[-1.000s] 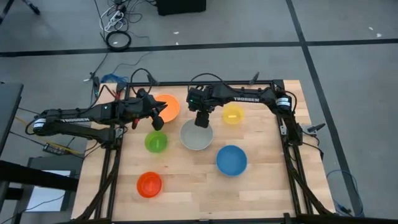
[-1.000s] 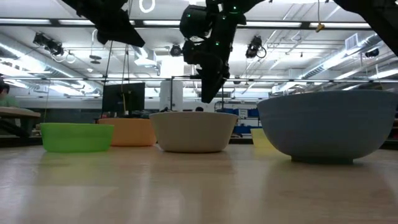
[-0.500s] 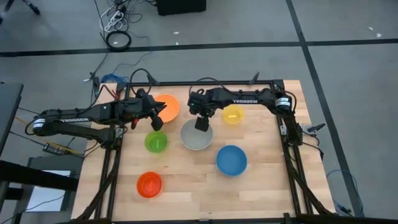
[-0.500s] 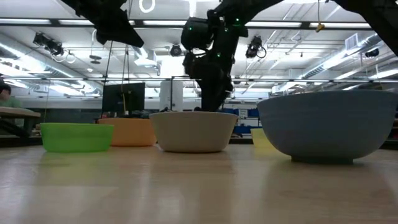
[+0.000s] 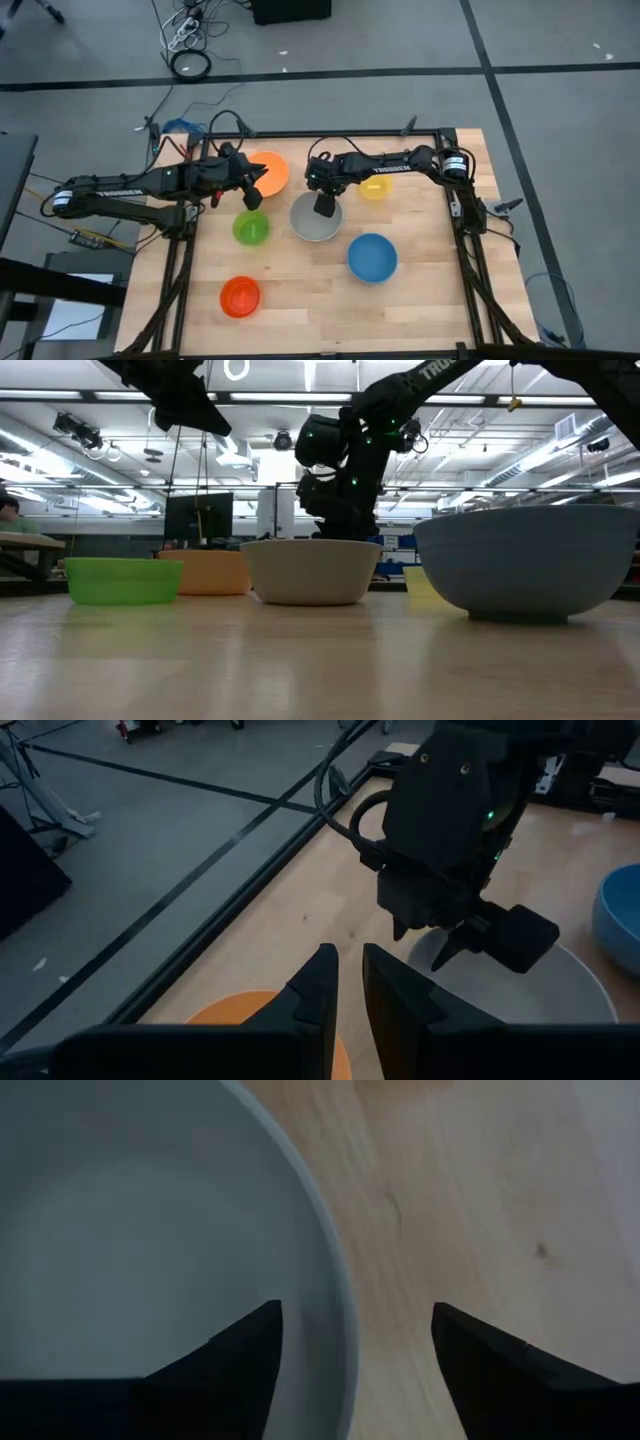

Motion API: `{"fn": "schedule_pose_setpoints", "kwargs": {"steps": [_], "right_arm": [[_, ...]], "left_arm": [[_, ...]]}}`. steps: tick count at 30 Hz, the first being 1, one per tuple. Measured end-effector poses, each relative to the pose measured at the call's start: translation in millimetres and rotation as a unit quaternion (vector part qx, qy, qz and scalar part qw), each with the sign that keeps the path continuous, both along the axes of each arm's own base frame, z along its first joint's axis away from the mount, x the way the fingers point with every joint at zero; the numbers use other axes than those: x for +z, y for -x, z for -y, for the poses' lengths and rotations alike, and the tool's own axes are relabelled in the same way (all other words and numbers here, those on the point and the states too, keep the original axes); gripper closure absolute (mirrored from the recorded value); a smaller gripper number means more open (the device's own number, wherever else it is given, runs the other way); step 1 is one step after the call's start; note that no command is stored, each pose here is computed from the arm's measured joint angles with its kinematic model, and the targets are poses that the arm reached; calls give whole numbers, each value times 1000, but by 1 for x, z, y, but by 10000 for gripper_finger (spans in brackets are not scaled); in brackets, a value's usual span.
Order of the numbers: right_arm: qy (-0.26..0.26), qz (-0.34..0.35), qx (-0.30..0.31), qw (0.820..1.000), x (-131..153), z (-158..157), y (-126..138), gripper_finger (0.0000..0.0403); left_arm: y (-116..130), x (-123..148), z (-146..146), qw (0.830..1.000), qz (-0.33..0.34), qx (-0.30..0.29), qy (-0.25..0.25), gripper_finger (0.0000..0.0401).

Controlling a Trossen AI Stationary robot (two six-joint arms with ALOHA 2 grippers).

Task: Nest bowls inside each other
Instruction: Stack the gray bowl on top of the orange bowl

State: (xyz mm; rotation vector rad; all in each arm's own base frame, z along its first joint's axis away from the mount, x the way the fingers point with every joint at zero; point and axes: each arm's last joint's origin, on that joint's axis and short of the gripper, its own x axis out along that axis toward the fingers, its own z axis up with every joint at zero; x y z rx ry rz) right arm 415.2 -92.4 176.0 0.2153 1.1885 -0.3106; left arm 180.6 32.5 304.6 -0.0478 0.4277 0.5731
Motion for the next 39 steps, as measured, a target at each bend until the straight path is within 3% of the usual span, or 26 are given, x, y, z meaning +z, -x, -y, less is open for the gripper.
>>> {"fn": "schedule_pose_setpoints", "kwargs": {"steps": [3, 7, 9, 14, 20, 24, 29, 33, 39], "right_arm": [[2, 7, -2, 1000, 1, 2, -1, 226], [-3, 4, -8, 1000, 1, 8, 1, 352], [-26, 9, -4, 1000, 3, 10, 2, 385], [-49, 21, -20, 998, 7, 20, 5, 397], [-26, 66, -31, 997, 44, 40, 7, 402], [-5, 132, -39, 990, 80, 56, -2, 402], [24, 226, -50, 973, 104, 72, -13, 402], [31, 269, -72, 960, 108, 86, -15, 403], [14, 316, -92, 944, 85, 101, -34, 403]], "left_arm": [[0, 0, 0, 1000, 0, 0, 0, 341], [0, 0, 0, 1000, 0, 0, 0, 341], [0, 0, 0, 1000, 0, 0, 0, 341], [0, 0, 0, 1000, 0, 0, 0, 341], [-2, 3, 0, 1000, 19, 0, -2, 341], [-5, 11, -1, 998, 54, -8, -25, 341], [-8, 24, -1, 992, 116, -11, -47, 341], [-8, 36, -1, 984, 169, -12, -63, 341], [-7, 46, -1, 973, 221, -10, -70, 341]]}}
